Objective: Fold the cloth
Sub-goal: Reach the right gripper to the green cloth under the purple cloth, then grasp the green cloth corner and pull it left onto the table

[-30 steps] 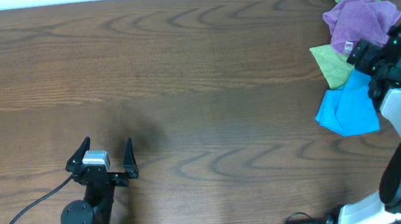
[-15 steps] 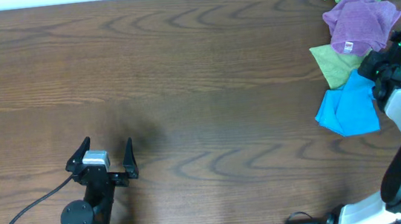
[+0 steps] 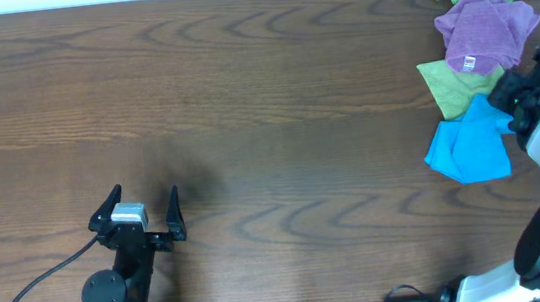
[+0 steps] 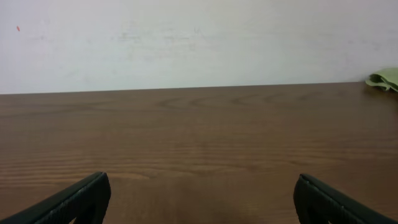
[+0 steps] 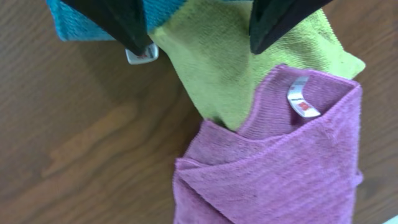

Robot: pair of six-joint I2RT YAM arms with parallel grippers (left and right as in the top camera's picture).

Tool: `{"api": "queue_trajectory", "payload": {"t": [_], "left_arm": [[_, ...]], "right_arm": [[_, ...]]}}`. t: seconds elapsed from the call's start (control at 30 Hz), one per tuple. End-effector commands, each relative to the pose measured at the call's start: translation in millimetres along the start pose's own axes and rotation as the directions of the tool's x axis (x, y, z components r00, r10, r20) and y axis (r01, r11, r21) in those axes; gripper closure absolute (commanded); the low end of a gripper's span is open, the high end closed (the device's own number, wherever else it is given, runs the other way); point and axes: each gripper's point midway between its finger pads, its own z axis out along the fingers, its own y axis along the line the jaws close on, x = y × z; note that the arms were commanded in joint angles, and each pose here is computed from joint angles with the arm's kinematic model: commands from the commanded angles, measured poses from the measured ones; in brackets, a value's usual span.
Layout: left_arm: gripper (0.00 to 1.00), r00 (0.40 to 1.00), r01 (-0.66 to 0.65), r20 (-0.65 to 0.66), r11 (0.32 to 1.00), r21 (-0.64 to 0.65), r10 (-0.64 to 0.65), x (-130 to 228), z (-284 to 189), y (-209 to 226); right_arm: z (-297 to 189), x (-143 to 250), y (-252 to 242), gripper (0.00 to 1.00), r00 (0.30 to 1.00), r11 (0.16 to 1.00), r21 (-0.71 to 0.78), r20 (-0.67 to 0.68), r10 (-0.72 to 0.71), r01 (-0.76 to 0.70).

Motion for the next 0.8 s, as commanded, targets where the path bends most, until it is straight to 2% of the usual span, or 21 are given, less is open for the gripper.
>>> {"api": "queue_trajectory", "payload": {"t": [0.0,0.1,0.17,0.23,0.33,0.53,0.77], "left_arm": [[0.05,0.999,-0.001,-0.053,0.999,0.04,0.003,18,1,-7],[0.05,0.999,-0.001,-0.053,0.999,0.04,0.003,18,1,-7],[0.05,0.999,-0.001,-0.053,0.999,0.04,0.003,18,1,-7],[0.04,0.999,-0.001,-0.052,0.999,0.04,0.003,18,1,-7],[0.04,0.999,-0.001,-0.052,0.999,0.04,0.003,18,1,-7],[0.04,0.999,-0.001,-0.053,0.999,0.04,0.003,18,1,-7],[0.04,0.999,-0.001,-0.052,0.999,0.04,0.003,18,1,-7]], "right_arm": [[-3,-12,-2,0.53,1.0,1.0,0.0,0.027,-0.016,0.016],[-2,-12,-1,0.73,0.999,1.0,-0.005,0.028,-0.015,0.016],[-2,-13,-1,0.91,0.999,1.0,-0.006,0.034,-0.016,0.016],[-1,-15,0,0.99,0.999,1.0,-0.007,0.039,-0.016,0.017],[-2,-20,5,0.99,0.998,0.999,-0.037,0.059,-0.017,0.02],[-19,-65,56,0.99,0.988,0.955,-0.296,0.153,0.02,0.026],[-77,-124,160,0.99,0.957,0.782,-0.585,0.285,-0.048,0.213]]}}
